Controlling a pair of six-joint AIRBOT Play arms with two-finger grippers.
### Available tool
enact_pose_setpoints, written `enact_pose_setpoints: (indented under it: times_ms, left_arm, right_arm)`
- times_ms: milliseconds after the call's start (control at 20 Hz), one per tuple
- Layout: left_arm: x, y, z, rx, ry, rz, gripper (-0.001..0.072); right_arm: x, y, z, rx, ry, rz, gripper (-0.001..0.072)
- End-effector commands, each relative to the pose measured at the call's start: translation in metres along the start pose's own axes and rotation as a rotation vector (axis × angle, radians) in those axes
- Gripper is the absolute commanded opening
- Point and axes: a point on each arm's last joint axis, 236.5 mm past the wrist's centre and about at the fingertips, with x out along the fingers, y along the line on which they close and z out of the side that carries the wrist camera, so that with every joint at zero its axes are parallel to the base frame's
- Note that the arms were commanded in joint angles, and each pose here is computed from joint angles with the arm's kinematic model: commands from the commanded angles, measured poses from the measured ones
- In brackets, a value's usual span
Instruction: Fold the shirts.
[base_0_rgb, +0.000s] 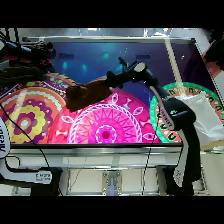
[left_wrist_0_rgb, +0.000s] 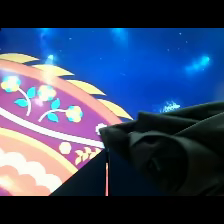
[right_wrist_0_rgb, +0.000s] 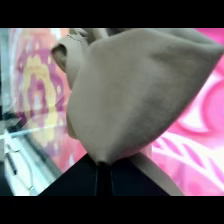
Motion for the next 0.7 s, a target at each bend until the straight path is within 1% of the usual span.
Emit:
enact_pose_setpoints:
  times_ms: [0, 200, 400, 500, 650]
  left_arm:
    - [0.0, -0.002, -0.001, -0.003, 0.002, -0.008, 0.0011]
    - [0.0, -0.008, 0.001, -0.011, -0.003, -0.031, 0.0011]
    - [0.0, -0.008, 0.001, -0.012, -0.003, -0.031, 0.0011]
    - [0.0, -0.008, 0.001, -0.019, -0.003, -0.031, 0.0011]
    - [0.0, -0.008, 0.001, -0.046, -0.003, -0.032, 0.0011]
  right_arm:
    - [-0.135, -0.029, 0.031, -0.044, -0.126, -0.234, 0.0012]
    - [-0.306, -0.072, 0.027, 0.031, -0.288, -0.466, 0.0011]
    - [-0.448, -0.121, -0.014, 0.18, -0.427, -0.679, 0.0011]
    - [-0.501, -0.133, -0.047, 0.242, -0.471, -0.733, 0.0011]
    - [-0.543, -0.152, -0.111, 0.375, -0.467, -0.772, 0.0012]
